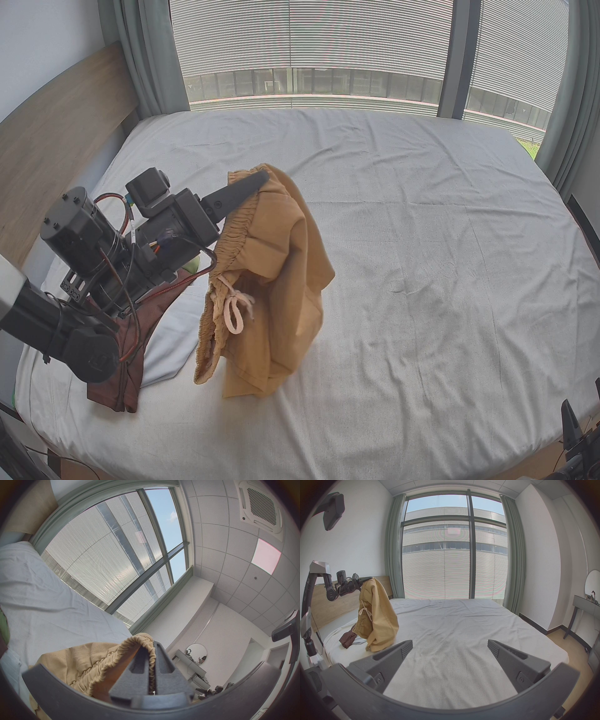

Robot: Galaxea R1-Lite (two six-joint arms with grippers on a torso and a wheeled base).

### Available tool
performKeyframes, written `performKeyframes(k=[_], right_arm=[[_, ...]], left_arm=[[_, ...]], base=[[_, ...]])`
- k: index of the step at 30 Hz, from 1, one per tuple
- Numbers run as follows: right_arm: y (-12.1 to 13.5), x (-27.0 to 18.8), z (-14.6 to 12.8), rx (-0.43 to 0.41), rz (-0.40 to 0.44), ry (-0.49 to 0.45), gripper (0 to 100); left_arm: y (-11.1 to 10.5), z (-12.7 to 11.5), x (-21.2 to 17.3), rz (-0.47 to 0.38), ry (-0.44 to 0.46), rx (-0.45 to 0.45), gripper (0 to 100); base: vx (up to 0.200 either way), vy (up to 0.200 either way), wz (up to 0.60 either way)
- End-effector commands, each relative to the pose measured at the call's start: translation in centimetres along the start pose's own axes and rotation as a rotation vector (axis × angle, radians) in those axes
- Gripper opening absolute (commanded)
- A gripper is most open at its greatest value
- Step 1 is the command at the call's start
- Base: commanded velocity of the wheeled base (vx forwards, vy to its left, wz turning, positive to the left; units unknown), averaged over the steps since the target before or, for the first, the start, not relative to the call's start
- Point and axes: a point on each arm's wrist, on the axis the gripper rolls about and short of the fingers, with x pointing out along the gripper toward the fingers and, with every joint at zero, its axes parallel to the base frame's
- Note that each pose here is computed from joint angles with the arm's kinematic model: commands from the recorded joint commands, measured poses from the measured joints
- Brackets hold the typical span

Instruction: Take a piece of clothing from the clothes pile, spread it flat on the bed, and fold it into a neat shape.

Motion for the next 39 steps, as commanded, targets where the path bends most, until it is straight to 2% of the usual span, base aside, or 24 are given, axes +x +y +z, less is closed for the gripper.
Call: performKeyframes(k=[1, 13, 23, 34, 39], right_arm=[[0.0, 0.1, -0.5, 0.000, 0.000, 0.010, 100], [0.0, 0.1, -0.5, 0.000, 0.000, 0.010, 100], [0.0, 0.1, -0.5, 0.000, 0.000, 0.010, 100], [0.0, 0.1, -0.5, 0.000, 0.000, 0.010, 100], [0.0, 0.1, -0.5, 0.000, 0.000, 0.010, 100]], left_arm=[[-2.0, 0.5, 0.7, -0.059, -0.025, 0.006, 0], [-4.9, 1.2, 2.7, -0.142, -0.080, 0.001, 0], [-5.6, 2.3, 4.0, -0.184, -0.117, -0.074, 0], [-6.0, 2.5, 4.4, -0.192, -0.113, -0.080, 0], [-6.9, 2.8, 5.1, -0.231, -0.126, -0.083, 0]], base=[[0.000, 0.000, 0.00], [0.000, 0.000, 0.00], [0.000, 0.000, 0.00], [0.000, 0.000, 0.00], [0.000, 0.000, 0.00]])
